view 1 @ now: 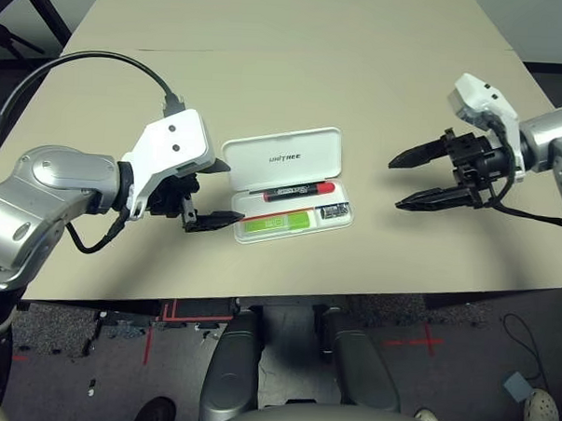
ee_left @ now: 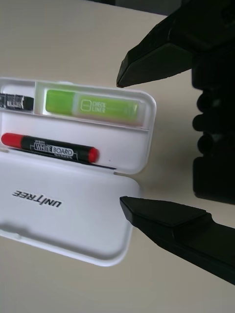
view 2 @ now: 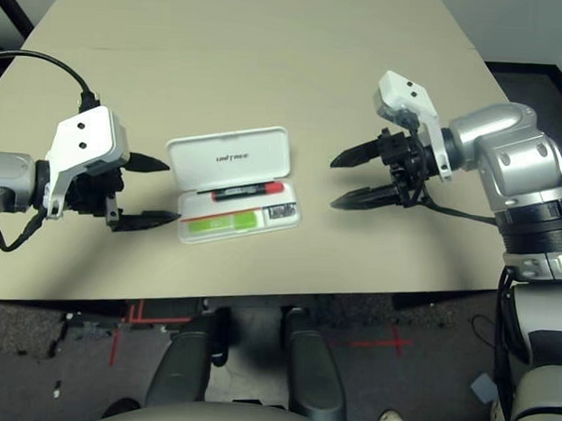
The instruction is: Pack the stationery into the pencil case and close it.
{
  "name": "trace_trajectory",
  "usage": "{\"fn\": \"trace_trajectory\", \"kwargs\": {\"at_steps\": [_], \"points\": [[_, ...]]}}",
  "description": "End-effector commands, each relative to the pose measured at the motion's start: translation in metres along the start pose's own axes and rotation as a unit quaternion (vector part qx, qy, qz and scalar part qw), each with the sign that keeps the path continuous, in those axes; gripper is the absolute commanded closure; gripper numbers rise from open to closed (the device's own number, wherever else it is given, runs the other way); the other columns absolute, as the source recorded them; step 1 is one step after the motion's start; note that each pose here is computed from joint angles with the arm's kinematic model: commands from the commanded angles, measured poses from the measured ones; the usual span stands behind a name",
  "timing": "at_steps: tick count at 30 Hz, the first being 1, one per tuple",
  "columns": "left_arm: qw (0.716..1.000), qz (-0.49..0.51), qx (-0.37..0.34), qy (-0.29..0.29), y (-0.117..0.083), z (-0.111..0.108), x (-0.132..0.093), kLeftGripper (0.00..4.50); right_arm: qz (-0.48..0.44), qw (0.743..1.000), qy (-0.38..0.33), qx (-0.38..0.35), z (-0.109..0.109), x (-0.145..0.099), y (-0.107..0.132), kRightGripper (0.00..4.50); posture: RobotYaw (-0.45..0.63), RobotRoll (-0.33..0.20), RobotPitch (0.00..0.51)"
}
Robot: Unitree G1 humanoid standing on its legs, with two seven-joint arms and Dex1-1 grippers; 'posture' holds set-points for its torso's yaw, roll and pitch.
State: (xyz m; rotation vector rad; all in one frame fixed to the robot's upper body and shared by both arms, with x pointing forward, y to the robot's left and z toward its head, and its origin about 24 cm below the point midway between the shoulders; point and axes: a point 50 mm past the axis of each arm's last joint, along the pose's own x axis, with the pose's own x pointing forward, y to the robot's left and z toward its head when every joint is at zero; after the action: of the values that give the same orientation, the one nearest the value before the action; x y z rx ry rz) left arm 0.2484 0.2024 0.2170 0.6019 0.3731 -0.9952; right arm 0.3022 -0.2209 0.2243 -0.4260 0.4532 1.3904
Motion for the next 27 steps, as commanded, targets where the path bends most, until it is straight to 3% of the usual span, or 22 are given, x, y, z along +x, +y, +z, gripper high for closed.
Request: {"fn": "trace_trajectory", "kwargs": {"at_steps": [1, 5, 14, 18, 27], "points": [[1.0, 0.004, -0.015, 0.01, 0.004, -0.008, -0.001, 0.0, -0.014, 1.0, -0.01, -0.003, 0.003, -0.007, 0.003, 0.04, 0.1, 0.0, 0.196], [0.999, 0.023, -0.037, 0.011, 0.012, -0.014, -0.001, 0.99, -0.033, 0.999, -0.025, 0.001, 0.005, -0.011, 0.004, 0.0, 0.1, 0.0, 0.197], [0.986, 0.141, -0.086, 0.027, 0.05, -0.052, 0.004, 4.48, -0.044, 0.998, -0.034, 0.004, 0.005, -0.012, 0.006, 0.0, 0.08, 0.0, 0.198], [0.979, 0.178, -0.104, 0.011, 0.064, -0.062, 0.016, 4.48, -0.045, 0.998, -0.036, 0.002, 0.006, -0.01, 0.007, 0.0, 0.08, 0.0, 0.198], [0.979, 0.153, -0.131, -0.027, 0.068, -0.064, 0.045, 4.48, -0.051, 0.998, -0.037, -0.003, 0.009, -0.01, 0.007, 0.0, 0.06, 0.0, 0.201]]}}
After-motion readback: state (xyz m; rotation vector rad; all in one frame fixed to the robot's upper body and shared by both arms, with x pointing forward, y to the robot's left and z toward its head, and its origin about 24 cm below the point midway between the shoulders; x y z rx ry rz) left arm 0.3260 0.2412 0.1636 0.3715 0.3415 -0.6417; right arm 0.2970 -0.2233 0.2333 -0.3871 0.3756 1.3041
